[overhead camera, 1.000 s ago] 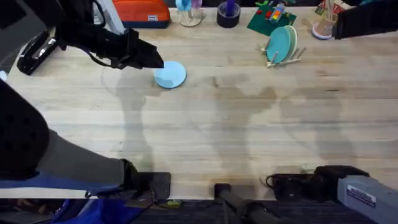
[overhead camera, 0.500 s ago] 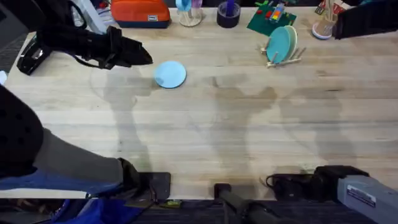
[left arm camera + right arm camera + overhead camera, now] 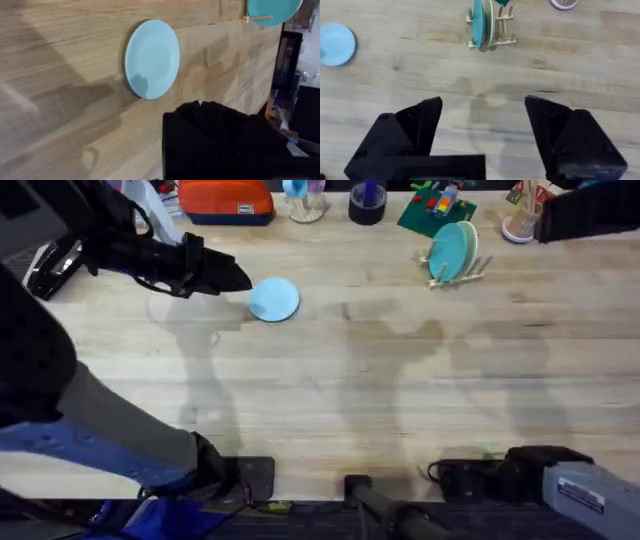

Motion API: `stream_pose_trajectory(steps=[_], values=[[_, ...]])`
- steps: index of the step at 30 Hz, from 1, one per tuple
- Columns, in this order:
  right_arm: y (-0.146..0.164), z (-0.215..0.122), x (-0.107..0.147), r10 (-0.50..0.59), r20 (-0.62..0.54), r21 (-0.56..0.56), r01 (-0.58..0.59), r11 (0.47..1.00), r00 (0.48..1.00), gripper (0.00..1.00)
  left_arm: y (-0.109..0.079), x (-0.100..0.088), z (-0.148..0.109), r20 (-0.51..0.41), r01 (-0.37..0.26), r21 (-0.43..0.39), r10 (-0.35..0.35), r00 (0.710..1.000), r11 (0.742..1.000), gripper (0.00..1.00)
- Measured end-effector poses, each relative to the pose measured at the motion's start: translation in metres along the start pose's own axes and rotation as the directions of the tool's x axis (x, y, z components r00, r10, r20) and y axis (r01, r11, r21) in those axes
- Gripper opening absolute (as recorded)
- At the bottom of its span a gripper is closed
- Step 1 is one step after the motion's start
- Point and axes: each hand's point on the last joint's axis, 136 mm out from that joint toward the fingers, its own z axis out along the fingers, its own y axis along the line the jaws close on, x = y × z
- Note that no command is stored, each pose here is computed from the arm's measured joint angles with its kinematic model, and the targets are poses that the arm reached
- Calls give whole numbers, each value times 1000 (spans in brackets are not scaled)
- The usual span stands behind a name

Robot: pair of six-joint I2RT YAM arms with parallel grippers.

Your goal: Pick up the plates from the table one by one and place each into a slot on the dish rack.

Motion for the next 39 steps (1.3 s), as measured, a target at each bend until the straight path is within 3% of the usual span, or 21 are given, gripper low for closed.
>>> stream_pose_trajectory(steps=[14, 22, 39], values=[[0, 0, 0, 0, 0, 0, 0, 1000, 1000, 994, 44, -11, 34, -15, 9, 30, -9, 1000, 1000, 41], [0, 0, 0, 0, 0, 0, 0, 1000, 1000, 995, 72, -23, 50, 14, 22, 1, -22, 1000, 1000, 41], [0, 0, -1, 0, 3, 0, 0, 1000, 1000, 995, 79, -25, 56, 14, 94, 18, -94, 995, 995, 41]])
